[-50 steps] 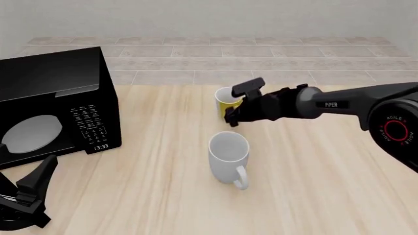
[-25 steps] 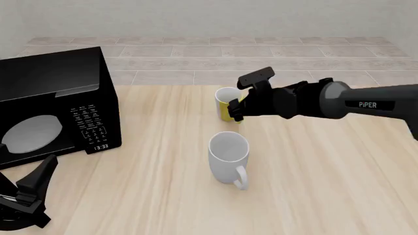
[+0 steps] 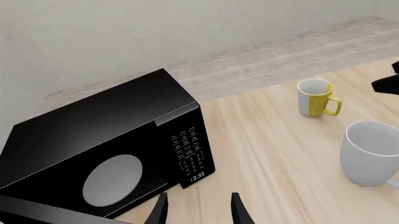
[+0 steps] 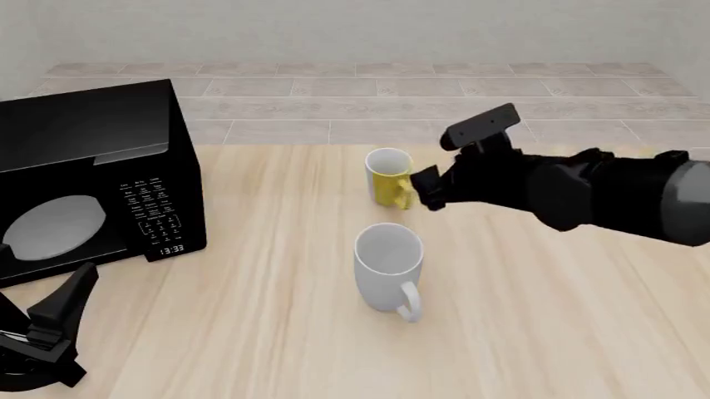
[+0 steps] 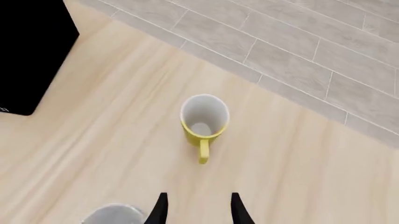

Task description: Put the yellow and white mug to the front of the white mug.

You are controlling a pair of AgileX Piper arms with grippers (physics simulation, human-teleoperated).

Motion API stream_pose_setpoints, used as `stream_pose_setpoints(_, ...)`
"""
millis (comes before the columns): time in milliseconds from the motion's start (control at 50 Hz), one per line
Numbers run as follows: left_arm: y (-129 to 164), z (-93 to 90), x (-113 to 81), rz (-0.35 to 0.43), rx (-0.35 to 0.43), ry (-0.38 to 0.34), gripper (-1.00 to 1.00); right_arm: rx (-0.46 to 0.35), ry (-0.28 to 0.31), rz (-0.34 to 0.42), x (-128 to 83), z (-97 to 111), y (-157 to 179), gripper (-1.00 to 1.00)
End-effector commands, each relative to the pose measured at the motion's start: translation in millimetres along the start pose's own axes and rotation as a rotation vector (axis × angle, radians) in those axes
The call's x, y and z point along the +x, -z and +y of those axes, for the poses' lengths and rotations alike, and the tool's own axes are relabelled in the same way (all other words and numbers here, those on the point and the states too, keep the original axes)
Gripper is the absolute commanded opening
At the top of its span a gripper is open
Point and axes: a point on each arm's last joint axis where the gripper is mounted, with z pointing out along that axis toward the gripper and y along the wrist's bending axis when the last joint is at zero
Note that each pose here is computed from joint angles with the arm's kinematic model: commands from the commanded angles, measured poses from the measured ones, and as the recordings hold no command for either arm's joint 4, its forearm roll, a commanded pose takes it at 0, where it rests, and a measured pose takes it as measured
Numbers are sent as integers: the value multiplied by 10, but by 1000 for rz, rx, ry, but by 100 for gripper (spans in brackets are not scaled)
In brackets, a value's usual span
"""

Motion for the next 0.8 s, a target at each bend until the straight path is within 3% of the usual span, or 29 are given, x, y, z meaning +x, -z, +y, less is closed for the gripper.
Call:
stream_pose_setpoints(20,0,0,0,0,0,0,100,24,2,-56,116,-46,379,100)
stream_pose_setpoints(480,0,0,0,0,0,0,100,124,-9,-157,449,-201,1106,100)
stream_pose_setpoints(800,0,0,0,0,0,0,100,173,-18,-222,739,-188,1486,100)
